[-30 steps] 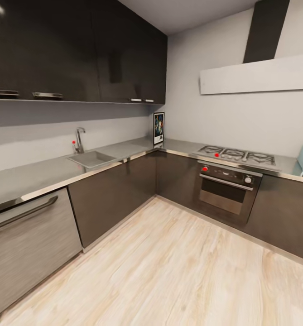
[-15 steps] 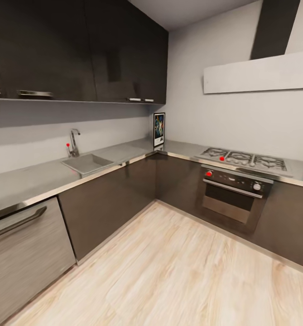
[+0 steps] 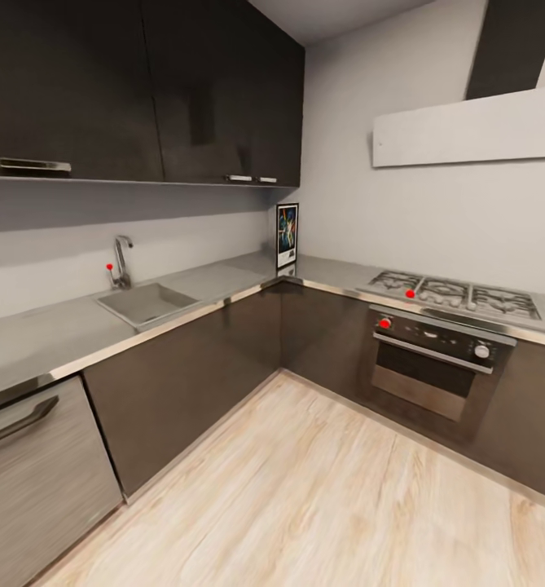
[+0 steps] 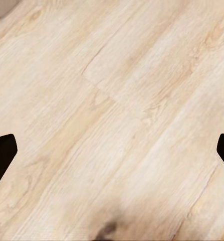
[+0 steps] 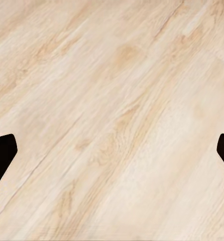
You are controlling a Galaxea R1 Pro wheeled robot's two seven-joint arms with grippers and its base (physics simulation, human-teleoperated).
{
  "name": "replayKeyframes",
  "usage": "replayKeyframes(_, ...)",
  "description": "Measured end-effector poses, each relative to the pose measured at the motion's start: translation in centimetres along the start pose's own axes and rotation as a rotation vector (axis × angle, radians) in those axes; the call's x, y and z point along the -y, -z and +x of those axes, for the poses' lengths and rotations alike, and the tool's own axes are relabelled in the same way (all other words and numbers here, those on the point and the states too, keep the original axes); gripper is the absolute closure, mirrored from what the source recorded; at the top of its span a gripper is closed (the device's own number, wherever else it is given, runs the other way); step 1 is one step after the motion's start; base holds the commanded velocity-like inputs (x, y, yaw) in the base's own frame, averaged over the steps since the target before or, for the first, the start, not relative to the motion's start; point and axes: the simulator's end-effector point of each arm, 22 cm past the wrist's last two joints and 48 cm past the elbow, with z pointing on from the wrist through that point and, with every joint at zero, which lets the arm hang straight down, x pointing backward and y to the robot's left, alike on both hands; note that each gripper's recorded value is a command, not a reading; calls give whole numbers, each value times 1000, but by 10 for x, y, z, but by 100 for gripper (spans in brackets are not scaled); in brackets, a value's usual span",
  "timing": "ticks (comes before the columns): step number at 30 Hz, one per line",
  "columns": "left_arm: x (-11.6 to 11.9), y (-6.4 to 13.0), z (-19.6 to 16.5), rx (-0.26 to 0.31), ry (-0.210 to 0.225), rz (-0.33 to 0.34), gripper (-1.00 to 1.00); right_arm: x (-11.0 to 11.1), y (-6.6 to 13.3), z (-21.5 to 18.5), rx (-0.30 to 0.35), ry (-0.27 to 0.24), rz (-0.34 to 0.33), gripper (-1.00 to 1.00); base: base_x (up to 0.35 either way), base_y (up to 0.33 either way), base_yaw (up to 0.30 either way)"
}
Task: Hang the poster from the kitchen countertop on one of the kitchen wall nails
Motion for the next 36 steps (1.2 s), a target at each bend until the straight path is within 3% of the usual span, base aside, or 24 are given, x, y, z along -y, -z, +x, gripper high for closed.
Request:
replayKeyframes(19, 0, 0, 0, 0, 0, 0, -100, 1, 0, 0, 0, 0, 2, -100, 331, 0, 0)
replayKeyframes(25, 1, 0, -12, 26, 2, 2, -100, 16, 0, -3, 8, -6, 25, -100, 230, 0, 0)
replayKeyframes(26, 4, 1, -40, 84, 1, 8, -100, 34, 0, -9, 20, -21, 55, -100, 50, 0, 0)
replayKeyframes(28, 9, 6, -81, 165, 2, 16, -100, 50, 1, -21, 57, -43, 81, -100, 32, 0, 0)
replayKeyframes(29, 9, 7, -82, 167, 2, 16, -100, 50, 1, -21, 58, -44, 82, -100, 21, 0, 0)
replayKeyframes(31, 23, 21, -141, 259, 16, 34, -100, 66, 6, -44, 151, -69, 113, -100, 8, 0, 0)
replayKeyframes(32, 41, 32, -163, 151, 38, 57, -100, 79, 29, -63, 275, -67, 139, -100, 2, 0, 0)
replayKeyframes(33, 40, 61, -231, 276, 44, 58, -100, 80, 35, -64, 293, -62, 140, -100, 1, 0, 0)
replayKeyframes(34, 47, 64, -257, 293, 53, 68, -100, 81, 45, -65, 321, -55, 143, -100, 0, 0, 0)
replayKeyframes(35, 73, 66, -297, 291, 82, 110, -100, 82, 71, -73, 385, -39, 145, -100, 0, 0, 0)
replayKeyframes(36, 92, 79, -394, 390, 82, 144, -100, 82, 80, -75, 405, -34, 146, -100, 0, 0, 0)
